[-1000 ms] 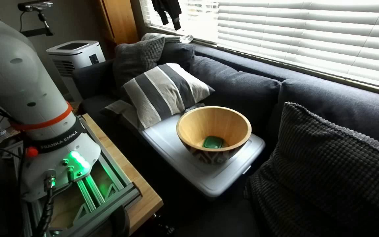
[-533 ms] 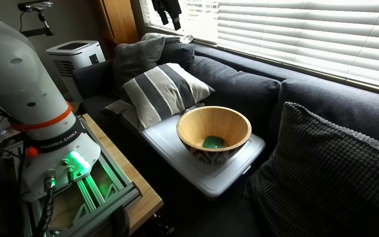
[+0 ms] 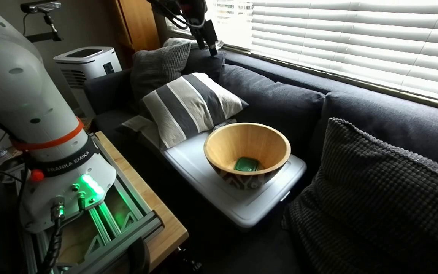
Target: Put the wooden bowl on the backrest of the sofa.
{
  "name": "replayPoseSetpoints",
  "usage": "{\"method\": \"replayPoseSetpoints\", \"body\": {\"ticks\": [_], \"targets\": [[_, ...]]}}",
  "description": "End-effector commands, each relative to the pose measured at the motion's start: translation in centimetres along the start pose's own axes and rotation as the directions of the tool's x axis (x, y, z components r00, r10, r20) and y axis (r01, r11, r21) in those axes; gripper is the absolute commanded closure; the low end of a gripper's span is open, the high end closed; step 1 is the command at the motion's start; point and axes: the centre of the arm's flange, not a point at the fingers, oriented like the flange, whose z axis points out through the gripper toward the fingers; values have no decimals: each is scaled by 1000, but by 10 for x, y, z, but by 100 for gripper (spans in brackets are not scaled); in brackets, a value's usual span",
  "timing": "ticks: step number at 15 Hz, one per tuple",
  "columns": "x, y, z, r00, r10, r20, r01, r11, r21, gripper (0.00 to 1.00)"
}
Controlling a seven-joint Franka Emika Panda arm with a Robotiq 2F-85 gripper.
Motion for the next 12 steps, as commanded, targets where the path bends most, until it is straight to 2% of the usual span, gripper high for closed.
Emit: {"method": "replayPoseSetpoints", "body": {"ticks": [1,4,6,12], "targets": [[32,-21,75,999,22,35,-21,999,-49,0],[40,-26,137,997,47,53,-42,994,-103,0],[45,-35,176,995,55,78,-47,994,-99,0],[51,-58,263,989,106,99,-87,979,-182,0]]}}
